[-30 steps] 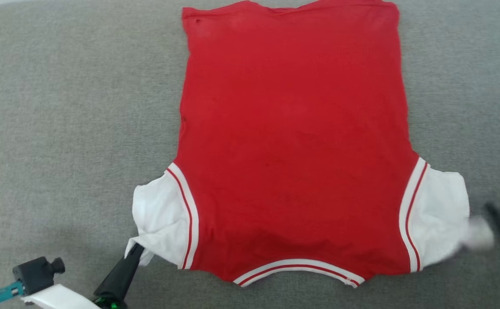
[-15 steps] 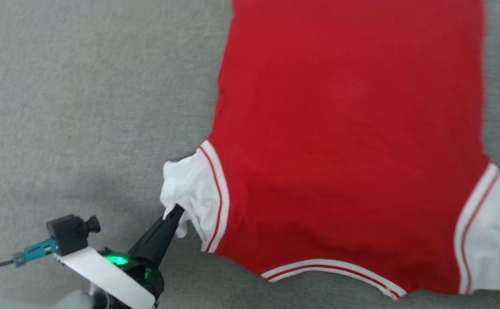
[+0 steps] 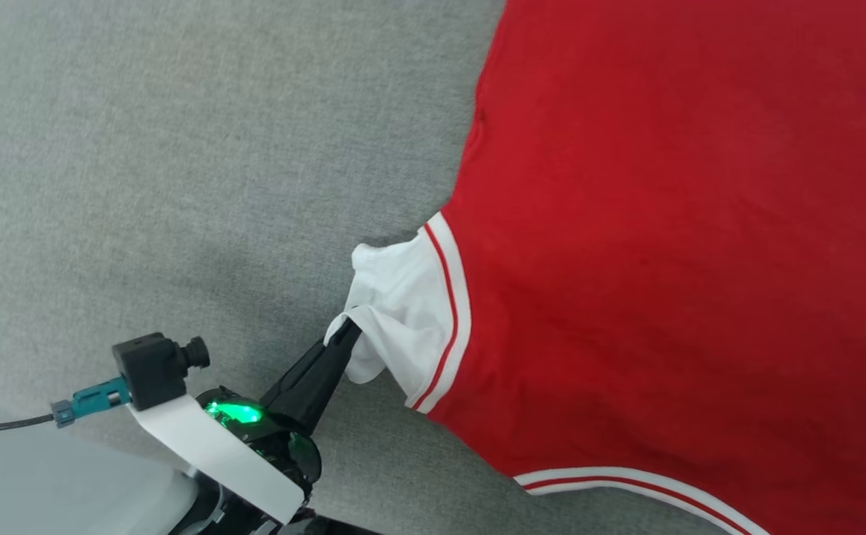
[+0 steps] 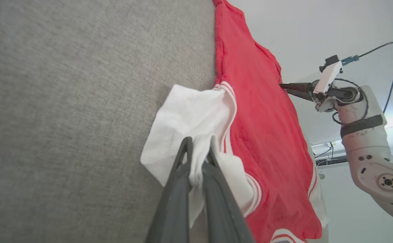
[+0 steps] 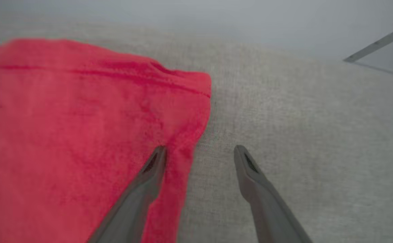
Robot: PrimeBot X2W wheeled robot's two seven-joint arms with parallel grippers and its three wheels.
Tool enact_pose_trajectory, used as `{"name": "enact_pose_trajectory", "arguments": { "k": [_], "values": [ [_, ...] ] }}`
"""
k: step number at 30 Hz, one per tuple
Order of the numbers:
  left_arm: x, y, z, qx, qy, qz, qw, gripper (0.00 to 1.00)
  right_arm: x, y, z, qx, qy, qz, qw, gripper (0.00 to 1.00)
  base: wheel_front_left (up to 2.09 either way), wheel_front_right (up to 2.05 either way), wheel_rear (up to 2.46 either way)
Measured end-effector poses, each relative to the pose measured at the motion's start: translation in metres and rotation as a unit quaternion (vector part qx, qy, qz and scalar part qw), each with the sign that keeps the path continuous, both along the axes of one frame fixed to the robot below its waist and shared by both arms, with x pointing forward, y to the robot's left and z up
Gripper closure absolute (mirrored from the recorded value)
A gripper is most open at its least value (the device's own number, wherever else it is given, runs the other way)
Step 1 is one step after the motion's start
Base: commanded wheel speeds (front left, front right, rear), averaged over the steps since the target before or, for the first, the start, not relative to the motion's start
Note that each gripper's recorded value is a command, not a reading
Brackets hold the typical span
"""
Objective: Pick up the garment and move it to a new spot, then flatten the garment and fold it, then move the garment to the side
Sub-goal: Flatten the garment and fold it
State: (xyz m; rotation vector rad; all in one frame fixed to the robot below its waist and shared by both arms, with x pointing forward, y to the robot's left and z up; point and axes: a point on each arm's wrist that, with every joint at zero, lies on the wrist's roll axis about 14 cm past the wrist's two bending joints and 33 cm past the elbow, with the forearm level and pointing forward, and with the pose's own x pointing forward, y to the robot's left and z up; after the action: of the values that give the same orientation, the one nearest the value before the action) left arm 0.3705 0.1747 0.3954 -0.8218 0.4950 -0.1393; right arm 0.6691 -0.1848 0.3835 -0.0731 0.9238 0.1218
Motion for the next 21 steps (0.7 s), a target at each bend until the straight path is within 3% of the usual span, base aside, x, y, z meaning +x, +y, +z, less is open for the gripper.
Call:
{"name": "enact_pose_trajectory", "arguments": {
  "k": [6, 7, 8, 9, 10, 21],
  "values": [
    [0.0, 0.0, -0.003, 0.001, 0.004, 0.002, 1.0, 1.0, -0.004, 0.013, -0.019, 0.013, 0.063, -0.003, 0.998, 0.0, 0.0, 0.0, 0.0],
    [0.002, -0.001, -0.002, 0.0, 0.002, 0.001, 1.0, 1.0, -0.005, 0.014, -0.019, 0.013, 0.068, -0.003, 0.998, 0.05, 0.0, 0.0, 0.0],
    [0.003, -0.001, -0.001, 0.0, 0.0, 0.0, 1.0, 1.0, -0.006, 0.016, -0.019, 0.014, 0.068, -0.001, 0.998, 0.51, 0.0, 0.0, 0.0],
    [0.004, -0.001, -0.001, 0.001, -0.002, -0.001, 1.0, 1.0, -0.006, 0.016, -0.017, 0.016, 0.065, -0.002, 0.998, 0.82, 0.0, 0.0, 0.0],
    [0.004, -0.001, -0.001, 0.001, -0.002, -0.001, 1.0, 1.0, -0.006, 0.016, -0.017, 0.016, 0.065, -0.002, 0.998, 1.0, 0.0, 0.0, 0.0],
    [0.011, 0.002, 0.015, 0.011, -0.034, -0.007, 0.999, 1.0, -0.025, 0.007, 0.014, 0.028, 0.012, 0.003, 1.0, 1.0, 0.0, 0.0, 0.0]
  ]
}}
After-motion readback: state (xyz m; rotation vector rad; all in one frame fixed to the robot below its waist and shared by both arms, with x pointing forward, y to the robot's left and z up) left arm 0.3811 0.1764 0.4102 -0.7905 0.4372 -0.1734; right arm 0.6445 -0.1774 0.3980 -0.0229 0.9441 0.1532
